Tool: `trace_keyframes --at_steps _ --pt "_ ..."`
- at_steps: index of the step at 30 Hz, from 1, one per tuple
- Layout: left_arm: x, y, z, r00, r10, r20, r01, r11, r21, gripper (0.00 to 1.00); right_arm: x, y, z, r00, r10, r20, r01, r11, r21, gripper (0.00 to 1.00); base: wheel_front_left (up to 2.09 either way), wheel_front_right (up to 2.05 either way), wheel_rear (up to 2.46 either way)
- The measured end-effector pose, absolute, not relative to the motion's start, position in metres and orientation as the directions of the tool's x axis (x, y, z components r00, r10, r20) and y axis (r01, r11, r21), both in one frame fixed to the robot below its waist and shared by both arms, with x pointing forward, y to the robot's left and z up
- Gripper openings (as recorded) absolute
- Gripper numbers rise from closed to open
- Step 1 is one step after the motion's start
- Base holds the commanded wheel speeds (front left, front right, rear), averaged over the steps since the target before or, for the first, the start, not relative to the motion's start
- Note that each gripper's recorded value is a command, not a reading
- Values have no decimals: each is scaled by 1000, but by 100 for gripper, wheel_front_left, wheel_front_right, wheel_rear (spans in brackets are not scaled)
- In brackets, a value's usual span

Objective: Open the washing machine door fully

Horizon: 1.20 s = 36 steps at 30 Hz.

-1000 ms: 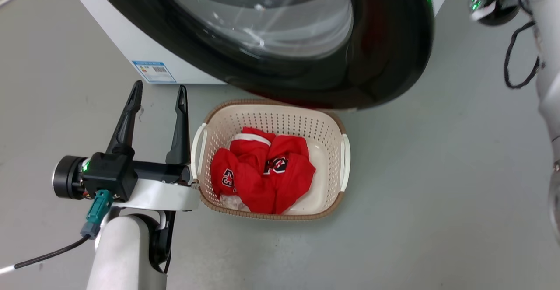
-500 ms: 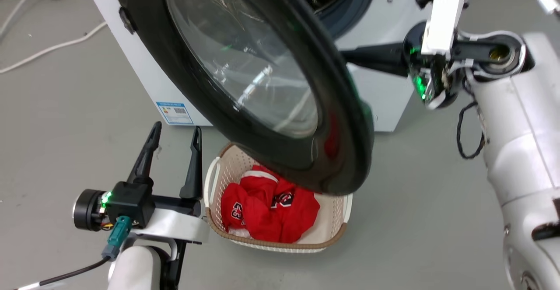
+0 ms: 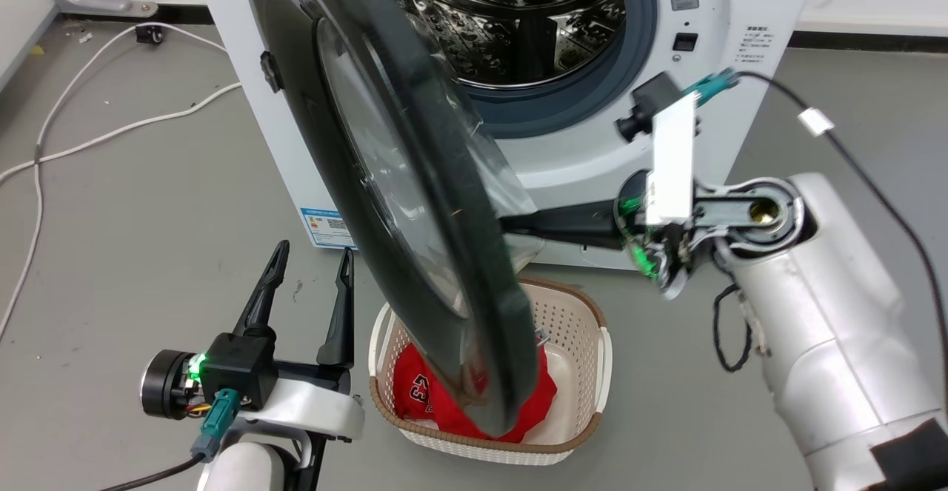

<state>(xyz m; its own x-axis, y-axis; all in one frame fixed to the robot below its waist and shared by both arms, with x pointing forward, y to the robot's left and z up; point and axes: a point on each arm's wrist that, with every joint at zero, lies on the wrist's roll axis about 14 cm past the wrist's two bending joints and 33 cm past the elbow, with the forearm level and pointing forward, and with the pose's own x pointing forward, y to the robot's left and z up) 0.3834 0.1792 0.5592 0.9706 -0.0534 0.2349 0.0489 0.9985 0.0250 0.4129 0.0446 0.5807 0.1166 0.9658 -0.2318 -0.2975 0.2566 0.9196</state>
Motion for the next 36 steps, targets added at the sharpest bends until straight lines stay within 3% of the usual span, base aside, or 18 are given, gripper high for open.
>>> trace_keyframes --at_steps 6,11,15,19,20,21,22,28,33,36 --pt "380 183 561 970 -41 239 37 999 22 100 396 68 578 79 978 -194 -304 209 929 0 0 0 0" --pt "380 183 560 971 -39 237 34 999 22 100 397 71 577 141 978 -151 -285 186 940 0 0 0 0" --pt "378 183 559 972 -36 234 32 999 20 100 419 58 585 343 937 -64 -277 166 946 0 0 0 0" --pt "376 182 560 970 -37 239 33 999 19 100 443 20 582 600 800 11 -227 157 961 0 0 0 0" --pt "375 182 560 970 -37 240 34 999 18 100 449 7 579 662 749 18 -223 174 959 22 0 0 0" --pt "374 182 560 970 -37 239 34 999 18 100 452 -4 578 710 703 32 -212 171 962 70 0 0 0" --pt "373 182 560 970 -37 238 34 999 19 100 454 -17 577 756 653 47 -200 162 966 100 0 0 0" --pt "371 181 560 970 -42 241 37 999 23 100 444 -93 548 942 333 50 -125 208 970 100 0 0 0" --pt "370 180 560 970 -41 241 37 999 22 100 422 -147 521 996 80 29 -51 294 954 100 0 0 0" --pt "370 181 559 971 -35 238 31 999 21 100 406 -174 510 998 -44 35 -15 403 915 100 0 0 0"
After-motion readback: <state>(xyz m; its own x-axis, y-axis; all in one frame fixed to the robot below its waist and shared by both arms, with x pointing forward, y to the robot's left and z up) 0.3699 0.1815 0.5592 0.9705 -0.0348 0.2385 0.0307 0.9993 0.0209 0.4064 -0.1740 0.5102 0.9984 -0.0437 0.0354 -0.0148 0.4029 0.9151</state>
